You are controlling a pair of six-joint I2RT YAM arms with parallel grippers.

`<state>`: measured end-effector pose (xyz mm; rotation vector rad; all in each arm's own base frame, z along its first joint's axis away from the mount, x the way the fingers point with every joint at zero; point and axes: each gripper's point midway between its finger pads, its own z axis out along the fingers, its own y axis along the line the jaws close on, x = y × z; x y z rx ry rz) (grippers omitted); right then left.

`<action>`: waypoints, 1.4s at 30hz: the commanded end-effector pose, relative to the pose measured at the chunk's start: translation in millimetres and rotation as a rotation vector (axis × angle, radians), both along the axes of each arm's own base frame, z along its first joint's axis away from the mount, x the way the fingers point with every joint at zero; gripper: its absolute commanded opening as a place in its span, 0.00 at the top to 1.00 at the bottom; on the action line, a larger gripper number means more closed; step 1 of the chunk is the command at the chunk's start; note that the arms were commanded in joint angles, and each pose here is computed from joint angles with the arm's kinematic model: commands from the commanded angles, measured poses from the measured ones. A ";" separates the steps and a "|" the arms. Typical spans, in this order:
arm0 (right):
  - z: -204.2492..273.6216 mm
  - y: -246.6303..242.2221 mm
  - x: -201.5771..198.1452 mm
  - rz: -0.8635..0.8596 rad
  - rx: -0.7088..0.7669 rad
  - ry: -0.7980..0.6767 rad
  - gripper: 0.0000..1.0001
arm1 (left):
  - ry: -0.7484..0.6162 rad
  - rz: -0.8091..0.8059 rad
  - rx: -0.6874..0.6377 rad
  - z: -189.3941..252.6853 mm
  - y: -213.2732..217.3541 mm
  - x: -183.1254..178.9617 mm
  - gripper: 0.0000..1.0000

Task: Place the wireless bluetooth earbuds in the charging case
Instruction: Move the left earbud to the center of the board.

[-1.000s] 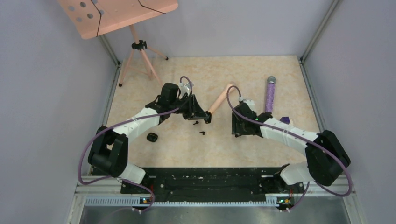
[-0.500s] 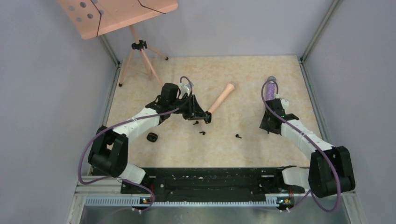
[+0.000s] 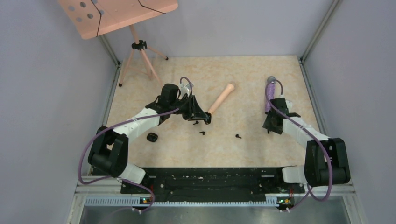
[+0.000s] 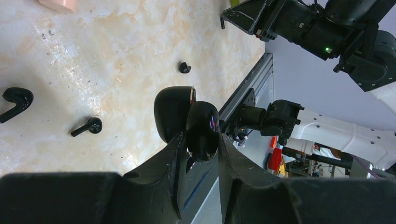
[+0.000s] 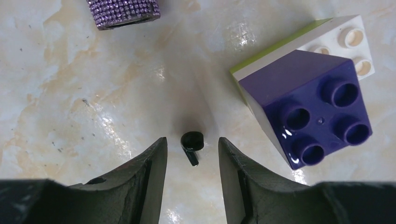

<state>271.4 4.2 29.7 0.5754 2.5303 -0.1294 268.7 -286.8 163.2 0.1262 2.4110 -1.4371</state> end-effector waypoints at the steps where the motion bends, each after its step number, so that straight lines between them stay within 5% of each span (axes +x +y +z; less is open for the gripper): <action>1: -5.5 0.2 7.0 0.007 0.042 0.000 0.55 | -0.070 -0.011 -0.040 19.6 -2.5 -0.6 1.00; 10: -13.5 5.8 11.4 0.023 0.078 0.026 0.58 | -0.070 -0.011 -0.039 19.3 -1.8 -1.9 1.00; 22: -6.3 17.9 5.6 0.059 0.141 -0.011 0.80 | -0.074 -0.010 -0.036 21.8 -1.0 -1.6 1.00; 42: 19.3 70.6 -2.9 0.200 0.334 -0.088 0.84 | -0.072 -0.014 -0.040 24.6 -5.5 5.0 1.00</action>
